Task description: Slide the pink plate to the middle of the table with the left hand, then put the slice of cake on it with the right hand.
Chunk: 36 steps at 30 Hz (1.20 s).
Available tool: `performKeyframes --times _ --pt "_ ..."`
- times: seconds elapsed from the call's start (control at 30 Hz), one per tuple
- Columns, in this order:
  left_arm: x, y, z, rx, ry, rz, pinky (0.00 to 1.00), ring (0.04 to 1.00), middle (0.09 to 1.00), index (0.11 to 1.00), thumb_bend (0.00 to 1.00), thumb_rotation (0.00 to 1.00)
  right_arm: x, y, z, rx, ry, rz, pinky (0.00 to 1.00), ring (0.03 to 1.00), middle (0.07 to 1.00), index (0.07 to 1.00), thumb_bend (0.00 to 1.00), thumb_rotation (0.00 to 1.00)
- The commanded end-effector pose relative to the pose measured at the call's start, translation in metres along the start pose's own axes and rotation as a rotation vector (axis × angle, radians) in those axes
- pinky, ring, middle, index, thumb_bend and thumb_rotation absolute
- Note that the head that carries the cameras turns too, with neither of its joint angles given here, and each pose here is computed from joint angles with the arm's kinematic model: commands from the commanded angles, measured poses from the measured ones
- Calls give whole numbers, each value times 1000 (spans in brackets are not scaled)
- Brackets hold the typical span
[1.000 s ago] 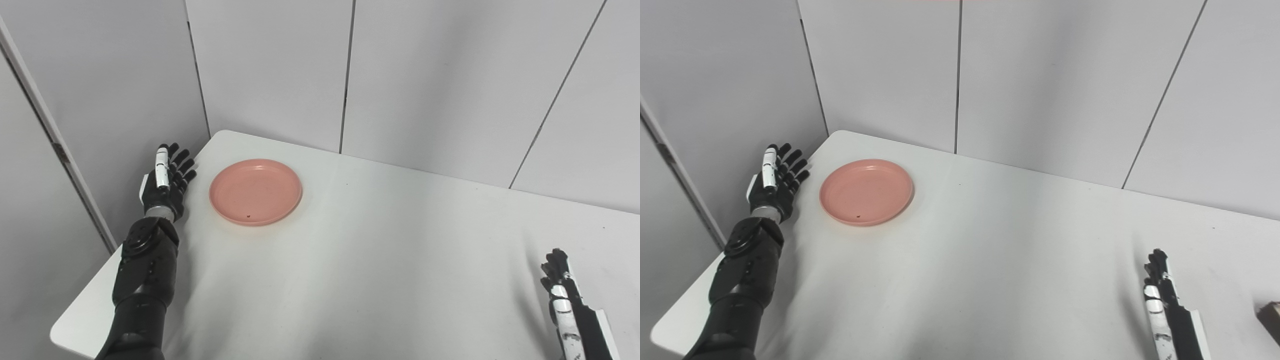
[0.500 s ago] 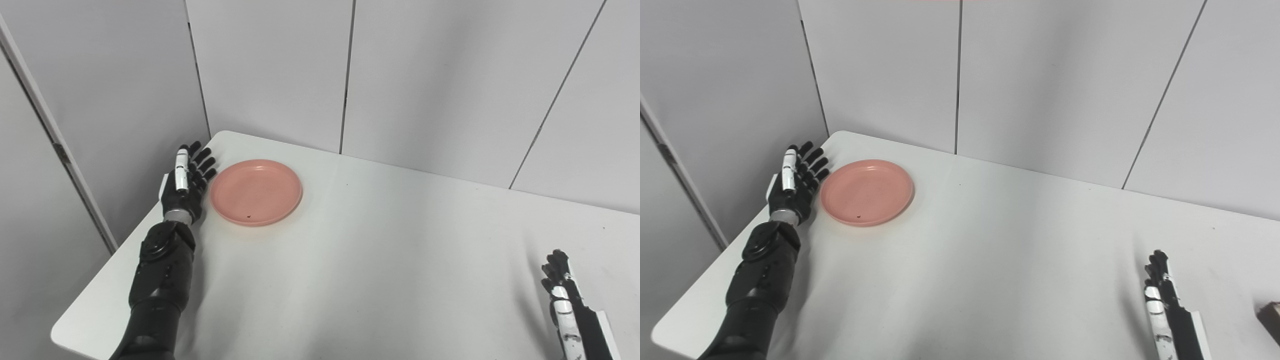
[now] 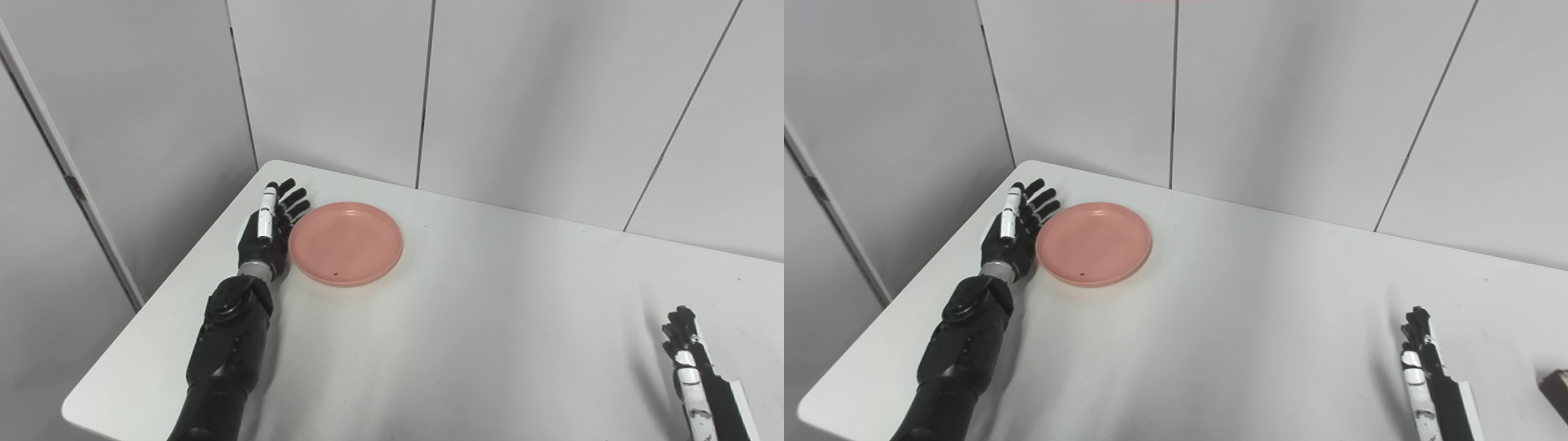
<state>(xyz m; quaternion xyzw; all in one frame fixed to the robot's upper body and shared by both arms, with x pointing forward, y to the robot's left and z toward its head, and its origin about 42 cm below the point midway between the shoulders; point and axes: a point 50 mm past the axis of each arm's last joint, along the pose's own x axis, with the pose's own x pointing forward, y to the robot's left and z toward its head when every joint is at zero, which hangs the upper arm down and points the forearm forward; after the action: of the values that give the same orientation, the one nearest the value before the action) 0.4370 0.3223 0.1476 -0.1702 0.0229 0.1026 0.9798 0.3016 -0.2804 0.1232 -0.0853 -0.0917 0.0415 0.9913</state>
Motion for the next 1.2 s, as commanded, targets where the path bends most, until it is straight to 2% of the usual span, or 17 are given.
performKeyframes --times 0.0,0.37,0.57,1.17 --pt "-4 -6 -14 10 61 -18 818 850 845 833 381 1000 -21 3 -20 10 74 -12 991 974 985 997 312 1000" --pt "-16 -42 -17 43 109 -125 767 819 825 818 392 999 -20 6 -21 8 67 -11 981 971 983 993 303 1000" --pt "-19 -67 -21 67 127 -225 804 832 840 832 400 1000 -19 11 -21 -1 70 -16 971 963 977 989 298 1000" --pt "-32 -125 -48 51 216 -373 807 827 838 820 387 1000 -19 35 -1 -10 82 -7 979 966 979 991 321 1000"
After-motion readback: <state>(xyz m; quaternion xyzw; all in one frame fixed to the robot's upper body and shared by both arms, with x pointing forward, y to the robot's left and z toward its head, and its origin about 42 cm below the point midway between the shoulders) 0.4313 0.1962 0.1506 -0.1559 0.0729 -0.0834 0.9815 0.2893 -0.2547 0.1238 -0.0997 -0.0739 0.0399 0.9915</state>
